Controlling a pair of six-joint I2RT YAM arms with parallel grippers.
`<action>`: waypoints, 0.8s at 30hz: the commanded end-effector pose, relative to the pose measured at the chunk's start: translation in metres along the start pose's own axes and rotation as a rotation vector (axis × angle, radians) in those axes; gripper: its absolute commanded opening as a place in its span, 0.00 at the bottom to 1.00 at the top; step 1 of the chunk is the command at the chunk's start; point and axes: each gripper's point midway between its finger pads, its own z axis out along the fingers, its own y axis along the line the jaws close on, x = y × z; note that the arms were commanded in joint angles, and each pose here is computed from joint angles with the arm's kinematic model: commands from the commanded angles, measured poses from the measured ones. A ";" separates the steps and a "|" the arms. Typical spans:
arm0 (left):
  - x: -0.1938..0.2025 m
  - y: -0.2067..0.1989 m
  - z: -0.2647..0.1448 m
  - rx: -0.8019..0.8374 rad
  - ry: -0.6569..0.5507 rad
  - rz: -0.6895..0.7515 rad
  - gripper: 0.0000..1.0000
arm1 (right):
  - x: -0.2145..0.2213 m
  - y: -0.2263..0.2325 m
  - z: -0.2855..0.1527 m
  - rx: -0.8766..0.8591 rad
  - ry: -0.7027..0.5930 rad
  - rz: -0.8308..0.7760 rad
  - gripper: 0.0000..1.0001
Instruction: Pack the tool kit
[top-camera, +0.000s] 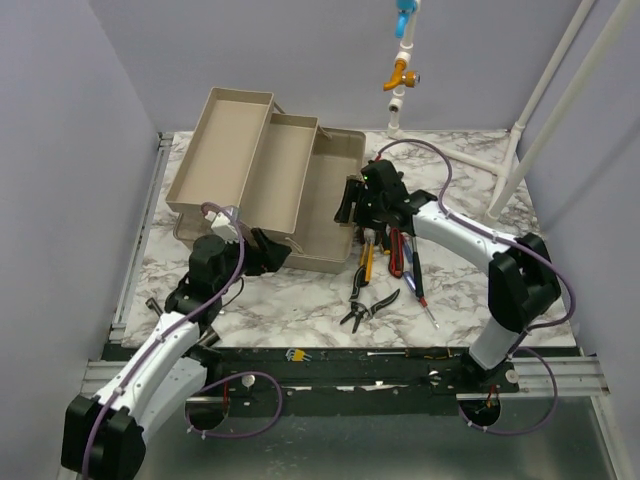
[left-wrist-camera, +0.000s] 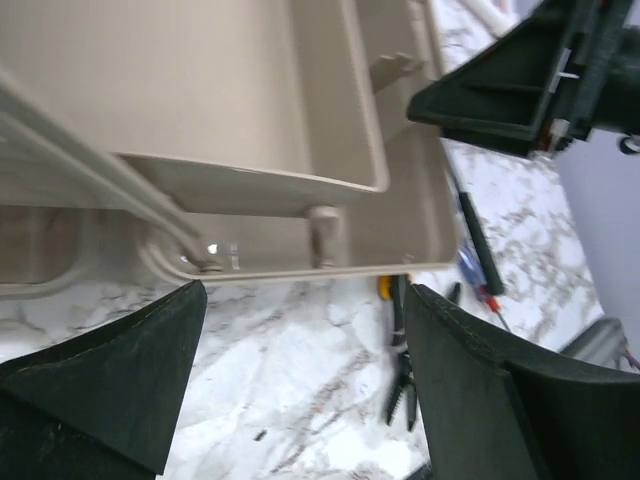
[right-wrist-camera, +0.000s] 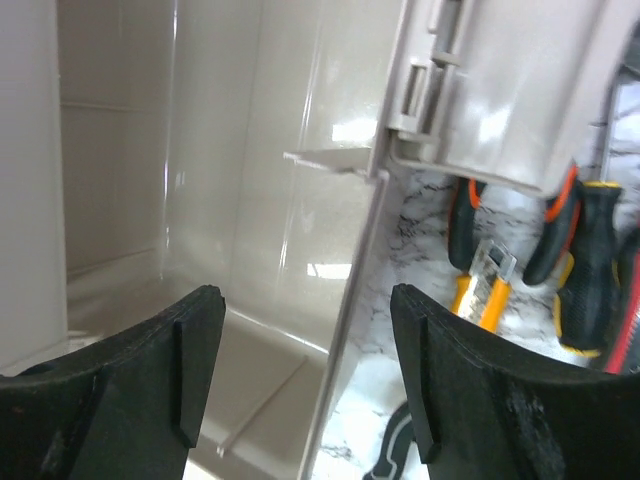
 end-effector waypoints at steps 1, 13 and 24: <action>0.011 -0.023 -0.017 0.078 -0.004 0.074 0.82 | -0.009 -0.016 -0.045 0.074 -0.074 -0.011 0.75; 0.077 -0.094 -0.022 0.264 0.146 0.331 0.82 | 0.057 -0.112 -0.112 0.349 -0.085 0.122 0.71; 0.099 -0.113 -0.010 0.406 0.158 0.422 0.82 | 0.133 -0.150 -0.107 0.413 -0.025 0.408 0.67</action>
